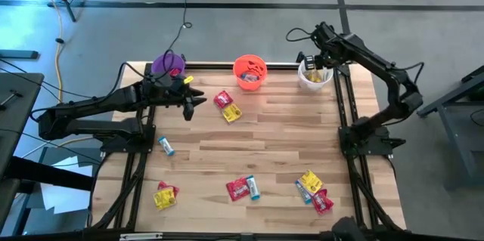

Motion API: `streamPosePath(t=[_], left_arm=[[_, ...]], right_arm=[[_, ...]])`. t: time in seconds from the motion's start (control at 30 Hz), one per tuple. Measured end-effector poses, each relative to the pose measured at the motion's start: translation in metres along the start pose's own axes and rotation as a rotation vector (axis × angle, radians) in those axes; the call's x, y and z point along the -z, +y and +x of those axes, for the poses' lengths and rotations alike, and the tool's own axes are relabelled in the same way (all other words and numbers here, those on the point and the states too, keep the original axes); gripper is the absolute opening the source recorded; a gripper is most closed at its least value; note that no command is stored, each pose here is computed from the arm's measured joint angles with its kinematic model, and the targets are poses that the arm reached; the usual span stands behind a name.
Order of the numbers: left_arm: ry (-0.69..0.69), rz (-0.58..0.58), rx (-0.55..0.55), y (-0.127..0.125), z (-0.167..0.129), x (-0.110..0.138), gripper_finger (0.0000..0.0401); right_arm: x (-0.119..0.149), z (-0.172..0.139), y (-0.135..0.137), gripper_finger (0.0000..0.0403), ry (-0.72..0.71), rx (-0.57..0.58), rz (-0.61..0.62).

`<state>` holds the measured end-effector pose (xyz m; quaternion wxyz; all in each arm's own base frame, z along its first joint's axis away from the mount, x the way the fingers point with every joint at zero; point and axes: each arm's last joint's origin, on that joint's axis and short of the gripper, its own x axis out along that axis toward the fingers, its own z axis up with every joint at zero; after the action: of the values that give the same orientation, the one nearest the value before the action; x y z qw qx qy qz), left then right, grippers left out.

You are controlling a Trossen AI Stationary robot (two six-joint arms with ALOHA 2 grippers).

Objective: Organize candy in baskets
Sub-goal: Put the yellow candy into the white bucket

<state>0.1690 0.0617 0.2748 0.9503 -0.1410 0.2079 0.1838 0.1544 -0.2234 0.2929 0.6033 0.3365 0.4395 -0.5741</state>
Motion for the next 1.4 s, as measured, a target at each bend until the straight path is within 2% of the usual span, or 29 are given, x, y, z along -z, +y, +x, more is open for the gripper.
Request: streamPosePath(t=[0.07, 0.13, 0.2, 0.27, 0.33, 0.47, 0.6, 0.73, 0.9, 1.0, 1.13, 1.23, 1.4], left_arm=[[0.009, 0.001, -0.001, 0.0, 0.0, 0.001, 0.0129], [0.023, 0.0, -0.004, 0.0, 0.0, 0.002, 0.0129], [0.031, 0.0, -0.005, 0.001, 0.0, 0.003, 0.0129], [0.035, 0.0, -0.006, 0.001, 0.0, 0.003, 0.0129], [0.035, 0.0, -0.006, 0.001, 0.0, 0.003, 0.0129], [0.035, 0.0, -0.006, 0.001, 0.0, 0.003, 0.0129], [0.035, 0.002, -0.006, 0.001, 0.0, 0.003, 0.0129], [0.036, 0.025, -0.005, 0.001, 0.0, 0.004, 0.0129], [0.038, 0.026, -0.005, 0.001, 0.0, 0.004, 0.0129], [0.039, 0.032, -0.005, 0.001, 0.0, 0.004, 0.0129], [0.041, 0.034, -0.005, 0.001, 0.0, 0.004, 0.0129], [0.049, 0.029, -0.006, 0.001, 0.0, 0.005, 0.0129], [0.068, 0.015, -0.01, 0.001, 0.0, 0.007, 0.0129]], right_arm=[[0.004, -0.017, 0.004, 0.0145, -0.038, -0.03, -0.031], [0.012, -0.035, 0.01, 0.0132, -0.062, -0.081, -0.069], [0.028, -0.053, 0.02, 0.0098, -0.079, -0.164, -0.113], [0.05, -0.067, 0.035, 0.0047, -0.066, -0.264, -0.172], [0.077, -0.075, 0.05, 0.0013, -0.024, -0.342, -0.241], [0.142, -0.081, 0.075, 0.002, 0.104, -0.458, -0.292], [0.213, -0.083, 0.095, 0.0005, 0.24, -0.631, -0.352], [0.277, -0.078, 0.101, 0.0013, 0.426, -0.719, -0.321], [0.333, -0.06, 0.095, 0.009, 0.582, -0.599, -0.287], [0.349, -0.046, 0.093, 0.0152, 0.592, -0.52, -0.319], [0.357, -0.028, 0.097, 0.022, 0.561, -0.445, -0.38], [0.362, -0.016, 0.1, 0.0242, 0.526, -0.377, -0.442], [0.372, 0.0, 0.107, 0.0245, 0.514, -0.315, -0.524]])
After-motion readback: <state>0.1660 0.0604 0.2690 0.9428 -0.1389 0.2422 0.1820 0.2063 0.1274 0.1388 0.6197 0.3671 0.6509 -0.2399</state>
